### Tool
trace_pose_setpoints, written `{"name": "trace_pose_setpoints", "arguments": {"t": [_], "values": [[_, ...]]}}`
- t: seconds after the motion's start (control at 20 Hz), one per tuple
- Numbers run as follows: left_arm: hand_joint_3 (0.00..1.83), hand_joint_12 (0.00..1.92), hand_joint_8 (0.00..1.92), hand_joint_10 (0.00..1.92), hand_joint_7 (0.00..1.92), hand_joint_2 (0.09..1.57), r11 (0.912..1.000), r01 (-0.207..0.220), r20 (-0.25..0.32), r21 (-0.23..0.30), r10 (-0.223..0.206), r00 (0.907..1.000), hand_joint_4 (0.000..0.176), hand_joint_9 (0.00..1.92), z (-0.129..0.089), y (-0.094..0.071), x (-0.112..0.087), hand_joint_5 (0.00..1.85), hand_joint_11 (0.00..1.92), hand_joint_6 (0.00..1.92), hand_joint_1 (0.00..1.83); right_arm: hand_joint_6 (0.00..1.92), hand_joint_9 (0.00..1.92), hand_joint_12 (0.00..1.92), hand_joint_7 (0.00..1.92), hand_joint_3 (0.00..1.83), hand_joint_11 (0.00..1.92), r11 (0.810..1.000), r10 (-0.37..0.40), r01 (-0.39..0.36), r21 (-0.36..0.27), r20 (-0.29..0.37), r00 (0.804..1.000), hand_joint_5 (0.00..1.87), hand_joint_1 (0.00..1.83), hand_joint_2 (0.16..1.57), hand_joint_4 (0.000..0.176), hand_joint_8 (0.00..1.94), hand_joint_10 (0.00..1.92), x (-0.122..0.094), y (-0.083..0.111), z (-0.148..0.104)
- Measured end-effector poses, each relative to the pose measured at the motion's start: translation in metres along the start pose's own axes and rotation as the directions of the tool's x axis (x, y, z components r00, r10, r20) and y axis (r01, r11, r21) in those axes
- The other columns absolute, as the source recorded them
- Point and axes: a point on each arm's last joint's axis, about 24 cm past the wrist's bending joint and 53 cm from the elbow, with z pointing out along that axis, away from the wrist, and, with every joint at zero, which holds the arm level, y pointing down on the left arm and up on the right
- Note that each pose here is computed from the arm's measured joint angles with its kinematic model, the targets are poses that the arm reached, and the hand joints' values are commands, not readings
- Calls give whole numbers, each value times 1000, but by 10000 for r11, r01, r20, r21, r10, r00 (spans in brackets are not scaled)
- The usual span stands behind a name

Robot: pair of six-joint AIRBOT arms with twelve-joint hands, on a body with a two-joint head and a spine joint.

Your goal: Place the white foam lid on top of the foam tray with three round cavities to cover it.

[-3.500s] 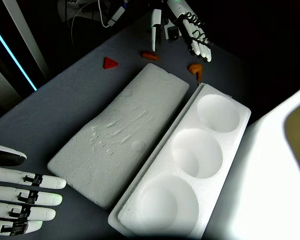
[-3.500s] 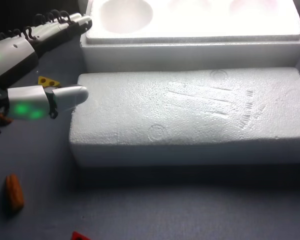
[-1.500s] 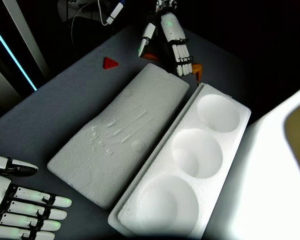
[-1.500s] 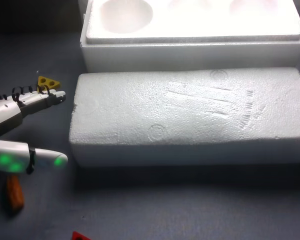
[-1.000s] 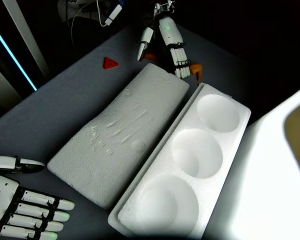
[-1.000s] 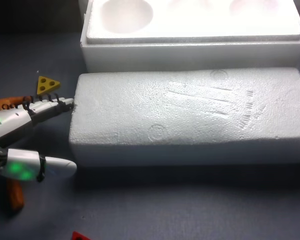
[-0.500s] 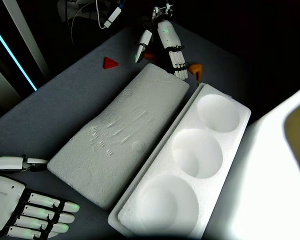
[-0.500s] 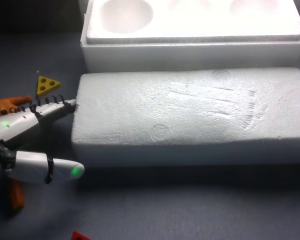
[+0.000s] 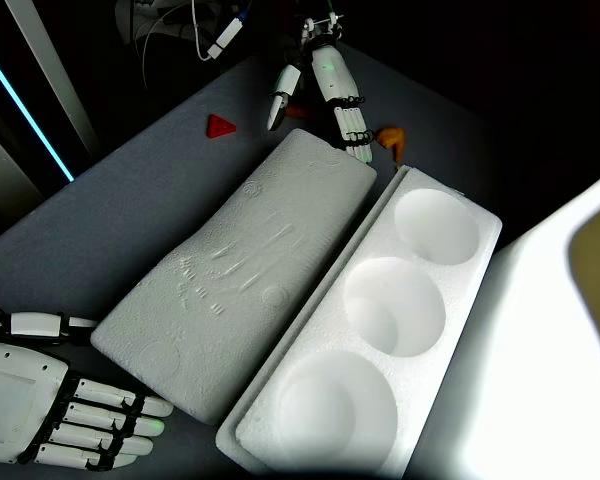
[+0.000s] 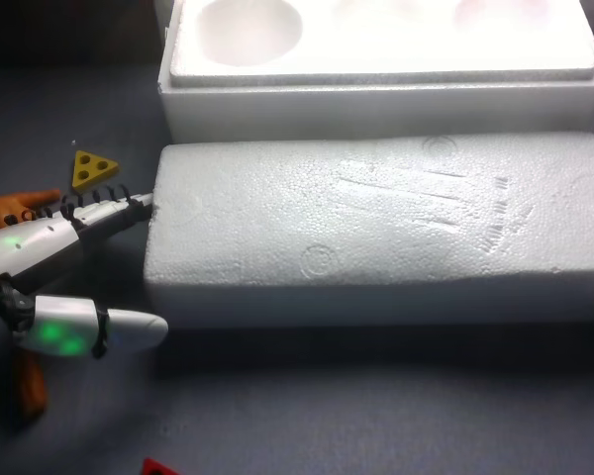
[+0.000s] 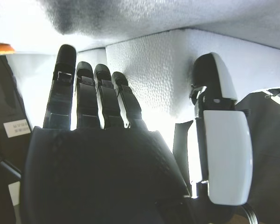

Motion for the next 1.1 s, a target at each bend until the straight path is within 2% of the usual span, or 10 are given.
{"name": "trace_pose_setpoints", "arguments": {"t": [0.1,0.3,0.35,0.45,0.55,0.65,0.85,0.9,0.95,1.1], "values": [[25,0,0,0,0,1090,10000,63,22,41,-63,10000,0,0,0,-1,-1,91,0,16,456,11,205,1572,201,0,0,9999,48,-47,-158,59,10000,208,521,1120,0,8,174,-1,5,1],[24,0,0,0,0,1101,9990,373,138,257,-376,9992,0,0,-1,-7,0,97,0,16,440,0,138,1546,155,1,0,9991,-120,120,-401,6,9999,186,515,1128,0,0,183,-6,18,-7],[23,0,0,0,0,1108,9986,427,157,321,-432,9989,0,0,-1,-10,0,109,0,19,432,0,107,1610,166,0,0,9987,-127,131,-485,78,9999,166,474,1126,0,2,422,-9,21,-8],[26,0,0,0,0,1126,9969,549,219,563,-563,9982,0,0,-6,-17,0,110,0,17,404,1,3,1614,118,9,0,9978,-98,115,-658,254,9996,152,392,1154,0,5,469,-14,29,-13],[19,0,0,0,0,1131,9958,589,281,704,-610,9977,0,0,-13,-23,-2,103,0,11,440,1,0,1447,49,5,0,9965,-93,118,-830,308,9995,97,338,1207,0,0,191,-16,37,-17],[13,0,0,0,0,1130,9933,662,417,947,-703,9967,0,0,-20,-31,-5,109,0,12,490,4,13,1574,118,3,0,9934,-30,82,-1146,460,9989,113,389,1232,0,12,393,-19,49,-22],[7,0,0,0,0,1125,9850,702,666,1576,-816,9944,0,0,-30,-52,-13,97,0,5,442,1,0,1371,26,0,0,9850,-77,217,-1714,822,9966,49,419,1227,0,0,195,-32,70,-34],[8,0,3,0,7,1129,9820,657,709,1773,-793,9943,0,0,-32,-58,-15,114,0,12,441,0,9,1311,59,0,0,9816,-123,311,-1885,999,9949,17,474,1199,0,8,234,-38,76,-37],[9,0,0,0,1,1135,9791,601,768,1945,-763,9941,0,0,-33,-63,-18,101,0,6,412,34,1,1732,159,0,0,9782,-151,387,-2040,1160,9931,102,477,1194,0,56,656,-44,81,-39],[4,0,0,0,0,1134,9720,530,896,2290,-753,9931,0,0,-32,-76,-25,120,0,12,459,28,0,1513,72,2,0,9699,-228,567,-2367,1435,9894,101,383,1199,0,6,237,-54,90,-43]]}}
